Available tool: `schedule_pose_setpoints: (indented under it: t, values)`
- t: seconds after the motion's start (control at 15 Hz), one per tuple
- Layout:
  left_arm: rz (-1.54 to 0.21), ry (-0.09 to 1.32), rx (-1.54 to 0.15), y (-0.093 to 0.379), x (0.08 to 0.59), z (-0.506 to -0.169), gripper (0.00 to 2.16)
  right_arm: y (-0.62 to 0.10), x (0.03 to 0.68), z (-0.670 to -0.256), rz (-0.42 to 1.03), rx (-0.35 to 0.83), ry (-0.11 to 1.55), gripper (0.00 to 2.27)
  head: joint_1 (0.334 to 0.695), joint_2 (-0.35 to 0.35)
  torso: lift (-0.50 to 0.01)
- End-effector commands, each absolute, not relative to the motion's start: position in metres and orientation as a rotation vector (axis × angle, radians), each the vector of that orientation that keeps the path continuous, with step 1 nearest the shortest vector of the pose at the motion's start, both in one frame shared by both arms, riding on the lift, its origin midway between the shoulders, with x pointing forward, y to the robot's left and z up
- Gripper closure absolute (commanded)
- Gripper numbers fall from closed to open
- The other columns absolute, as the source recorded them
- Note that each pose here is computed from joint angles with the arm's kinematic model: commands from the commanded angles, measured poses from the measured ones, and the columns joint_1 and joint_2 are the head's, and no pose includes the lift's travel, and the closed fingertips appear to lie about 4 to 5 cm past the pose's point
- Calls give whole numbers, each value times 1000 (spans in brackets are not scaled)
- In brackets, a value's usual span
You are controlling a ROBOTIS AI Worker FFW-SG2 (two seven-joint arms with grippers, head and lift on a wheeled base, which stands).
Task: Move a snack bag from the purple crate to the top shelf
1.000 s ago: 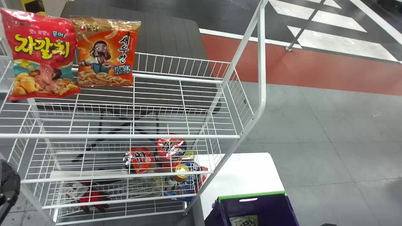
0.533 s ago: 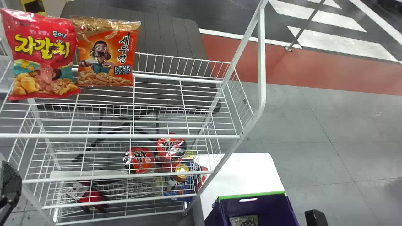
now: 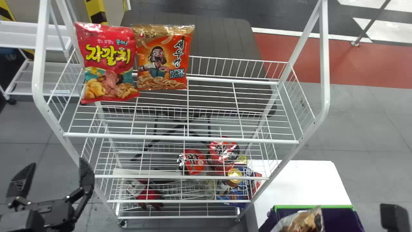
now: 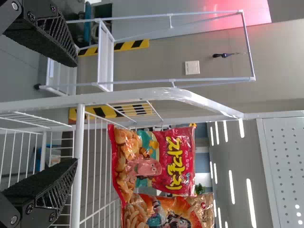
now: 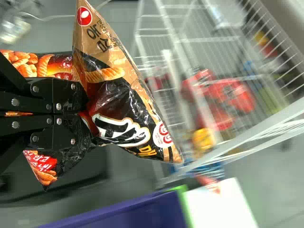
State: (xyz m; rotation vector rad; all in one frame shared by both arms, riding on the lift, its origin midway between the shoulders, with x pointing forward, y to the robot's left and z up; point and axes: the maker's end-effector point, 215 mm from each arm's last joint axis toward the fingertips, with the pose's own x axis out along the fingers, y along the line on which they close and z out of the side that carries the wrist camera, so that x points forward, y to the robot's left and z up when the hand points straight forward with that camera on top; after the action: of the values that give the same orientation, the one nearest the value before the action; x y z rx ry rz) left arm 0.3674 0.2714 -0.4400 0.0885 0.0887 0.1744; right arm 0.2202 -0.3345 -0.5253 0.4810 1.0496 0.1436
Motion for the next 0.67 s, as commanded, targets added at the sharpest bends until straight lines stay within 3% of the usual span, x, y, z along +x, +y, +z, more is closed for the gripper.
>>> schedule_pose_setpoints:
  t: [0.0,0.27,0.6]
  values:
    - [169,91,92,268,369,-441,103,-339,265,-486,177,381,877,1825,695,-128,0]
    - [162,109,98,264,372,-446,103,-309,294,-436,232,350,784,1825,695,-130,0]
    - [158,117,99,261,371,-451,103,-251,286,-402,349,425,806,1825,695,-28,0]
